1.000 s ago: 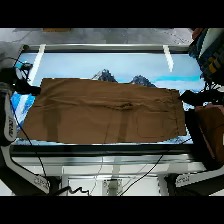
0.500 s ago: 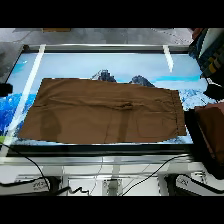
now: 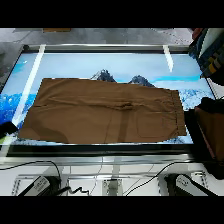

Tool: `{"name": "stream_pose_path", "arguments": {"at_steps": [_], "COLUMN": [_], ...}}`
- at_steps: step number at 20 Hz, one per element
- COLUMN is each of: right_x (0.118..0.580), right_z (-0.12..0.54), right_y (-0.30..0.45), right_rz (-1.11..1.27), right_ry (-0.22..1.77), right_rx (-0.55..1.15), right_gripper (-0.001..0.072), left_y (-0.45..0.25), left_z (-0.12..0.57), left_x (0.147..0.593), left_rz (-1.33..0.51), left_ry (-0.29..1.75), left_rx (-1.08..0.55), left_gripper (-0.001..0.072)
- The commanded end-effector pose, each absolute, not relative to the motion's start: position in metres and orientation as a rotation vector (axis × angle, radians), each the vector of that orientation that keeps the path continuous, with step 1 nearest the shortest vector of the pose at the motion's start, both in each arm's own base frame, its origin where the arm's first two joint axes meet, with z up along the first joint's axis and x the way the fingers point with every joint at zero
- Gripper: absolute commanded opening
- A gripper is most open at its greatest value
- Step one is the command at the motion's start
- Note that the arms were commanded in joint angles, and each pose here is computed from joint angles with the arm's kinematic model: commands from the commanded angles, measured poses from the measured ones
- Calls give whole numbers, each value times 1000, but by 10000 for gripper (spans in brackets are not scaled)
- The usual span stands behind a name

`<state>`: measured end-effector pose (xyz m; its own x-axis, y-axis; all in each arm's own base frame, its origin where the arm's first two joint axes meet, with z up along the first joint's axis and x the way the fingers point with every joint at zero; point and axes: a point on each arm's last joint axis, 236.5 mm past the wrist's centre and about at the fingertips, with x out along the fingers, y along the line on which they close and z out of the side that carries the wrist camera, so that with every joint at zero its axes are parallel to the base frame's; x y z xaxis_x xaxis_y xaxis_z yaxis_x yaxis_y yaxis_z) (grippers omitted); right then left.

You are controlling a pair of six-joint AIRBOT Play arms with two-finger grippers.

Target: Fold the clothes and pants, and hang the long-sleeved shirts on hangers.

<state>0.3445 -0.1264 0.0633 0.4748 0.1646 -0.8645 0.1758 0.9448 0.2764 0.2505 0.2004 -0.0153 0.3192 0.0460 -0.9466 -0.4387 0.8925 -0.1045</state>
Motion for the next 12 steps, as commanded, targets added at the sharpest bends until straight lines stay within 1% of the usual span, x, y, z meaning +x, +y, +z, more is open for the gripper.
{"name": "stream_pose_path", "arguments": {"at_steps": [1,5,7,8,9,10,12], "right_x": [332,331,332,332,333,335,339], "right_z": [53,59,62,63,65,67,79], "right_y": [-113,-105,-101,-98,-96,-96,-101], "right_rz": [27,50,64,74,82,79,54], "right_ry": [1136,1128,1118,1117,1110,1097,1044], "right_rx": [387,402,416,425,434,432,406], "right_gripper": [25,26,26,26,26,25,25], "left_y": [195,204,194,187,184,183,190], "left_z": [-58,-85,-94,-95,-95,-96,-101], "left_x": [232,224,241,255,265,273,280], "left_rz": [399,436,356,304,270,245,271], "left_ry": [1140,1160,1127,1087,1052,1022,988], "left_rx": [-592,-658,-708,-741,-762,-770,-788], "left_gripper": [626,618,617,593,480,424,423]}}
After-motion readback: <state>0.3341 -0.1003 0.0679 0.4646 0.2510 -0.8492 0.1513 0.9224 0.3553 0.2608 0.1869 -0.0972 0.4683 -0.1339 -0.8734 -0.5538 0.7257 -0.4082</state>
